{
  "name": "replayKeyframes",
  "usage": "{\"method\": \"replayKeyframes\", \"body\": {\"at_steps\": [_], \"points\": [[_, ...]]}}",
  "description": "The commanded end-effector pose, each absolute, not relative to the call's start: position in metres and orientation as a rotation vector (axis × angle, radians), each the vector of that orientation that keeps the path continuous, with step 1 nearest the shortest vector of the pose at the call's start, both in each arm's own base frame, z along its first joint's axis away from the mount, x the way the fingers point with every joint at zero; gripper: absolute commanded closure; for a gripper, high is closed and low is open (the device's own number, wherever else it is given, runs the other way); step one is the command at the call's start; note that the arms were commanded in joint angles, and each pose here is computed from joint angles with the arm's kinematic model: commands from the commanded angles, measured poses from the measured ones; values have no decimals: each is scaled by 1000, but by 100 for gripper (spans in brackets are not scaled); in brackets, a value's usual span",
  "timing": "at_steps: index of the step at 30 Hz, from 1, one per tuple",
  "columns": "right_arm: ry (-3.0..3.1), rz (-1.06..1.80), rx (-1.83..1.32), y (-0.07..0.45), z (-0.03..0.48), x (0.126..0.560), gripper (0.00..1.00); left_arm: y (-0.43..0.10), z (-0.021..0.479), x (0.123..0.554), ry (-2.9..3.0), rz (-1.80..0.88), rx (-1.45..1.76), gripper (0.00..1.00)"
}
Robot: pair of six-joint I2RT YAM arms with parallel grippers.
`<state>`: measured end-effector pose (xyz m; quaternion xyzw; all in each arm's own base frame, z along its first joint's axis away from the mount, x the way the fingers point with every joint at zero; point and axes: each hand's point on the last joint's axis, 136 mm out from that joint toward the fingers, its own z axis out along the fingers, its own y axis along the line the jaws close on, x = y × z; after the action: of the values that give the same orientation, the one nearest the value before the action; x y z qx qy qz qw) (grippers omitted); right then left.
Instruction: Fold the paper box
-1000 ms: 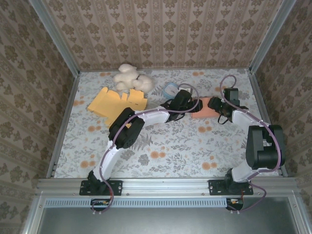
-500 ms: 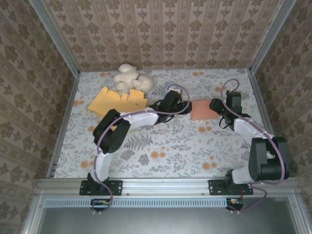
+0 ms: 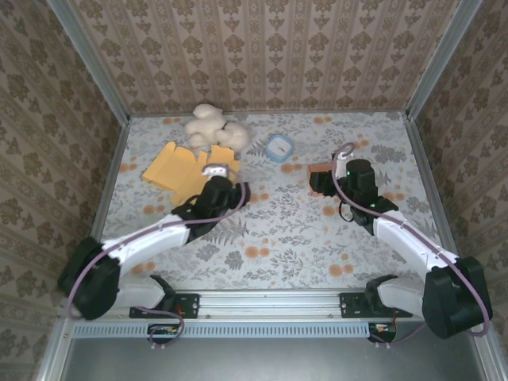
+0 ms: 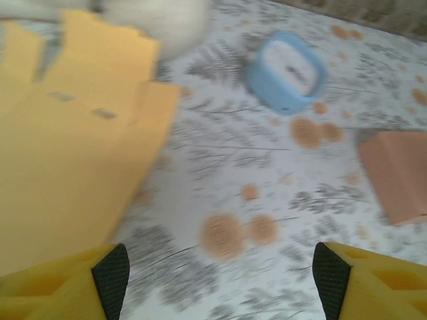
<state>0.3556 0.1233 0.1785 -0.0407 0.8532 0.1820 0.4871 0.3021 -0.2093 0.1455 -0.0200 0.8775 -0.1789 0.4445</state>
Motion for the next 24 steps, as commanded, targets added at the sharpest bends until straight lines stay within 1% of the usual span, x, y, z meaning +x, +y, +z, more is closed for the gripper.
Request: {"method": "replayKeyframes", "body": {"at_steps": [1,3,7,12,14,16,19,22,24], "points": [[2088,434,-202,134,171,341,36,-151,125,286,2211,-314,-185,23],[2094,449,-217,139,168,337,36,-133,126,279,2194,-279,-171,23],[2134,436,-237,144,161,332,36,-137,138,278,2147,-247,50,25],[2136,423,-230,142,159,332,36,-154,126,300,2210,-16,279,26],[2137,428,-228,143,160,332,36,-159,115,312,2247,164,354,26],[2135,432,-226,143,161,330,36,-159,109,323,2262,310,377,26],[2122,434,-223,142,166,329,36,-164,93,335,2314,373,394,26],[2109,440,-217,141,171,328,36,-152,81,344,2357,451,345,26],[2102,446,-215,142,173,327,35,-153,72,348,2382,438,358,26]]}}
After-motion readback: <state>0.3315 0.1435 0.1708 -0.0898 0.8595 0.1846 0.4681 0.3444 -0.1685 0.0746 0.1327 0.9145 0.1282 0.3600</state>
